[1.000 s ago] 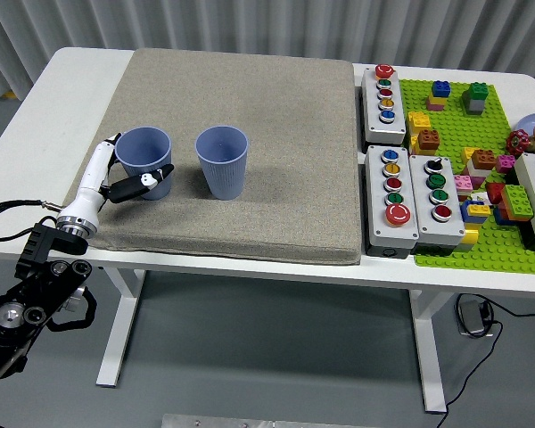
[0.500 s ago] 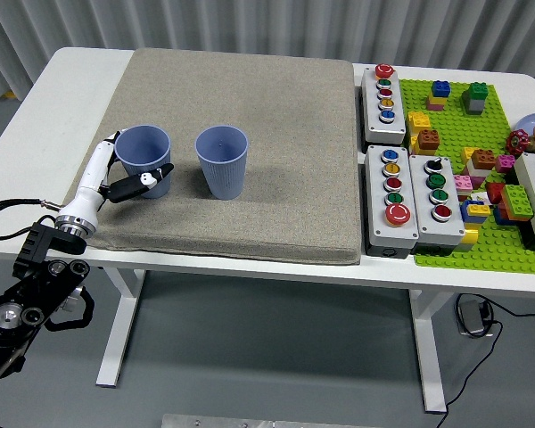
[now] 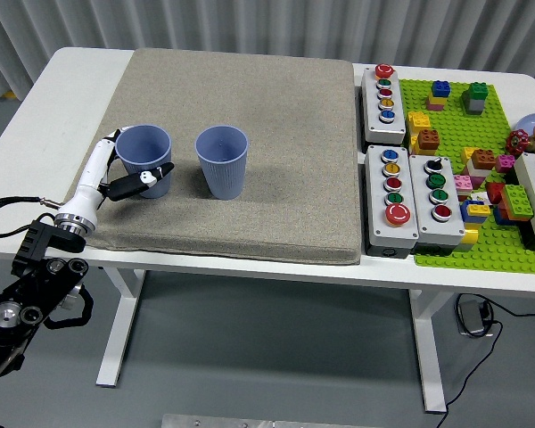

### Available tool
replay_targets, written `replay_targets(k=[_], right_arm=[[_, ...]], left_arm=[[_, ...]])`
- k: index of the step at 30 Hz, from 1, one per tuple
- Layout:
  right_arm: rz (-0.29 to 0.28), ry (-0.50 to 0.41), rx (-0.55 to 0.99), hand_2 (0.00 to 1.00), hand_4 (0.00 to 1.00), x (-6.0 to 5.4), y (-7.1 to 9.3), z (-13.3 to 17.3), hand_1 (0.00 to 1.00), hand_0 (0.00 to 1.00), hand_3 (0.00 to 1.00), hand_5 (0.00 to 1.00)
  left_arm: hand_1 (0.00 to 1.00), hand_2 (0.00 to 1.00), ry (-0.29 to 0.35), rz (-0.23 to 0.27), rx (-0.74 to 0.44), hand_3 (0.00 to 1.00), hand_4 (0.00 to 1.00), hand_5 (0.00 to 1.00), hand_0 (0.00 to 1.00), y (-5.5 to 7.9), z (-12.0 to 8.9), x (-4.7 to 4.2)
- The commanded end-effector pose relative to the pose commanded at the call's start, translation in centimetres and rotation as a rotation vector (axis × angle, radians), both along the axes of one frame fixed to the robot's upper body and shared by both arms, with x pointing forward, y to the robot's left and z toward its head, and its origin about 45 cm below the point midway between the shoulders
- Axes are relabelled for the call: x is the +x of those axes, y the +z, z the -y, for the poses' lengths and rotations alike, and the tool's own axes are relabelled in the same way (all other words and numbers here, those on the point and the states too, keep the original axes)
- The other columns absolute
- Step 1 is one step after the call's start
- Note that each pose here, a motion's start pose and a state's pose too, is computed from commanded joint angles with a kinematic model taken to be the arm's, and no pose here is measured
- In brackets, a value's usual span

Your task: Pick cup pour cup place

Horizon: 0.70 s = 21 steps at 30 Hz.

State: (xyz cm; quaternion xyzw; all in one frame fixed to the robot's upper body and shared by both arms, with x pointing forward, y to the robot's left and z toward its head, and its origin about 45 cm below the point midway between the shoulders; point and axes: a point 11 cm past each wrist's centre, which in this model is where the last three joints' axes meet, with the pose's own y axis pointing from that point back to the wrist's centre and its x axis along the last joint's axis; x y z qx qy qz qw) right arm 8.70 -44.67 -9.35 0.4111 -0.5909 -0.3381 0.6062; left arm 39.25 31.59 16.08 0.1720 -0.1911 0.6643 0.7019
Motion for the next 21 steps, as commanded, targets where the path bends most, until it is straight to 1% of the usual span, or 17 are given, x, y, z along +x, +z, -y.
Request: replay_targets(k=[5, 6, 21], right_arm=[[0.002, 0.003, -0.001, 0.604, 0.002, 0.15, 0.03, 0.0, 0.66, 0.693, 0.592, 0.249], [0.002, 0.003, -0.002, 0.602, 0.002, 0.18, 0.04, 0.0, 0.66, 0.693, 0.592, 0.249], [0.002, 0.001, -0.001, 0.603, 0.002, 0.17, 0.03, -0.01, 0.66, 0.693, 0.591, 0.249]], left_arm=[[0.761, 0.873, -0.006, 0.006, 0.001, 0.833, 0.957, 0.415, 0.725, 0.28, 0.11, 0.12], [0.798, 0.937, -0.008, 0.007, 0.002, 0.903, 0.962, 0.416, 0.767, 0.32, 0.12, 0.14], [0.808, 0.952, -0.012, 0.003, 0.006, 0.909, 0.962, 0.42, 0.782, 0.43, -0.02, 0.13]])
